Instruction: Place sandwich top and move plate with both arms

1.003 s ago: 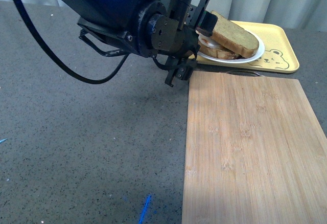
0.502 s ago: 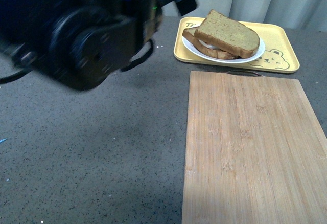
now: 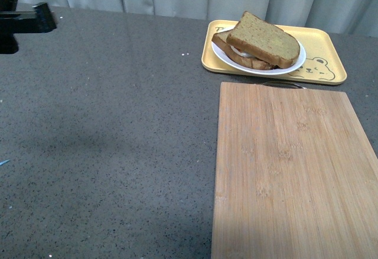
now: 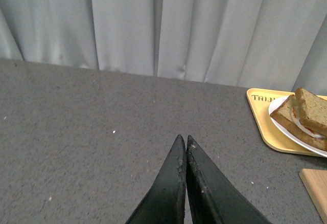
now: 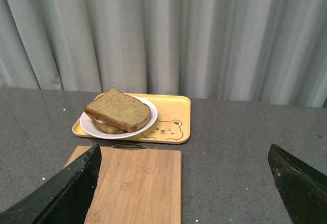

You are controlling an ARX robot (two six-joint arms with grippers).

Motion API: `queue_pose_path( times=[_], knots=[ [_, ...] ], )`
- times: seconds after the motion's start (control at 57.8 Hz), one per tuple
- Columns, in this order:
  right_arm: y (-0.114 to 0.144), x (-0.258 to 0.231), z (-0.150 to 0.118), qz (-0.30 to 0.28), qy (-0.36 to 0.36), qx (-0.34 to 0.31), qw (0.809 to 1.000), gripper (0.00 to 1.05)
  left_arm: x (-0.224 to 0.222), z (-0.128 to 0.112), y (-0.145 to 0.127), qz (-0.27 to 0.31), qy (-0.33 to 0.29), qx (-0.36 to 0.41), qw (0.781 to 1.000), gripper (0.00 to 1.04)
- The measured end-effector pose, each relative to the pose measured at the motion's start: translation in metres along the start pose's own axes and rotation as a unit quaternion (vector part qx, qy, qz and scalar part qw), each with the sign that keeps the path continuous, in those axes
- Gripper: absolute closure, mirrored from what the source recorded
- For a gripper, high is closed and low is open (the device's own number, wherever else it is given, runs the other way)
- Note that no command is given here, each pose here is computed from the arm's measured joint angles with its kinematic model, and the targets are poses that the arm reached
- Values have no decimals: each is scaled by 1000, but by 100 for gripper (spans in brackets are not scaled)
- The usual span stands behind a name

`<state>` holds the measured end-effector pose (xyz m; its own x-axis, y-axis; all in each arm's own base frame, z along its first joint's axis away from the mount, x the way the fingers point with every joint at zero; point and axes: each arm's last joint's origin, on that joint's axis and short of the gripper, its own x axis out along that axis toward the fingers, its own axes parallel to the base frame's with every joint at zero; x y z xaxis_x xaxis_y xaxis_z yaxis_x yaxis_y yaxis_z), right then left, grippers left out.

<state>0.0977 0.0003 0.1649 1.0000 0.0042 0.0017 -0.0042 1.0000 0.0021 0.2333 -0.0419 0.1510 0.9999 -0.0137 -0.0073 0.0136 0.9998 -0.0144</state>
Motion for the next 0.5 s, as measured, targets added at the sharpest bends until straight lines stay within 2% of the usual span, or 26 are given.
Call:
queue_pose_path(
  times=[0.19,0.502],
  knots=[
    [0,0,0,0,0,0,1000,9,-29,11,16,5,2,2,1000,101],
    [0,0,0,0,0,0,1000,9,-63,11,29,6,4,3,1000,101]
  ],
)
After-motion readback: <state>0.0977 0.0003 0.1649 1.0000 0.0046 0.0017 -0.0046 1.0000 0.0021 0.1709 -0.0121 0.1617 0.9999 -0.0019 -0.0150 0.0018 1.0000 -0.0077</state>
